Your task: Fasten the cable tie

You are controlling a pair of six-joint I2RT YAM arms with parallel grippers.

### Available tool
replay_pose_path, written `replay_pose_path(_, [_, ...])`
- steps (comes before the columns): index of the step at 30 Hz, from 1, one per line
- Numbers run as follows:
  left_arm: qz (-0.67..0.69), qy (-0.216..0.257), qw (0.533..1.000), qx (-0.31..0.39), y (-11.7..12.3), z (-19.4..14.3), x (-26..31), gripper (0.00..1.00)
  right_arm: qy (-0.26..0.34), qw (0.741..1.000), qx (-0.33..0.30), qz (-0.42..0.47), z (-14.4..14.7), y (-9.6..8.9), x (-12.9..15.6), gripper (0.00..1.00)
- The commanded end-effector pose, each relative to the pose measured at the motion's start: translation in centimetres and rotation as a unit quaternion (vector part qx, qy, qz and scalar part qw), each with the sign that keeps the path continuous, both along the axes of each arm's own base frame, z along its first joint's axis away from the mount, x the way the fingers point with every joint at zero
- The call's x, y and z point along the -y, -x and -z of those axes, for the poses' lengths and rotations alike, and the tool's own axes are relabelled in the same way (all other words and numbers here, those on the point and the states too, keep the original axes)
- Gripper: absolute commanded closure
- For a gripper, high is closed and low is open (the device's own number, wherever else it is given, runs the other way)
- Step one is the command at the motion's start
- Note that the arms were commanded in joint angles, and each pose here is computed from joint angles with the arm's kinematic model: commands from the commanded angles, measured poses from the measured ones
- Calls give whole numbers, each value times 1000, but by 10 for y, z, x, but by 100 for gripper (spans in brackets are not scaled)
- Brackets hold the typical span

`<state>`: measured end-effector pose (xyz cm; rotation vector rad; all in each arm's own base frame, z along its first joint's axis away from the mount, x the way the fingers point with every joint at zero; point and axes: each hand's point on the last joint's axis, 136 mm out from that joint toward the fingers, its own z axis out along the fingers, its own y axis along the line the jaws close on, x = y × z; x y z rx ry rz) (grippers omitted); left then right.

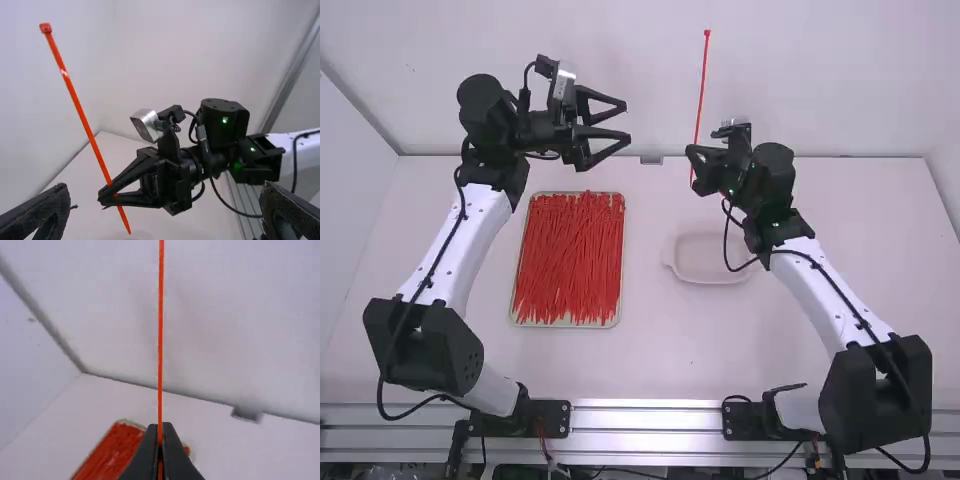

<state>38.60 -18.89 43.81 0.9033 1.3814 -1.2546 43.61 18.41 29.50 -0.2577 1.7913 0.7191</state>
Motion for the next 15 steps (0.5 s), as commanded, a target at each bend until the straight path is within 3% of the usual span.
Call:
replay_pose_path(1, [-23, 7, 1000, 2, -5, -12, -12, 1, 32, 995, 20, 95, -11, -16, 16, 100])
replay_pose_path(7, [-32, 7, 999, 1, -8, -12, -19, 1, 88, 979, 17, 184, -2, -14, 18, 100])
replay_pose_path(15, [-33, 8, 999, -3, -9, -12, -20, 1, 175, 946, 33, 272, 1, 4, 17, 100])
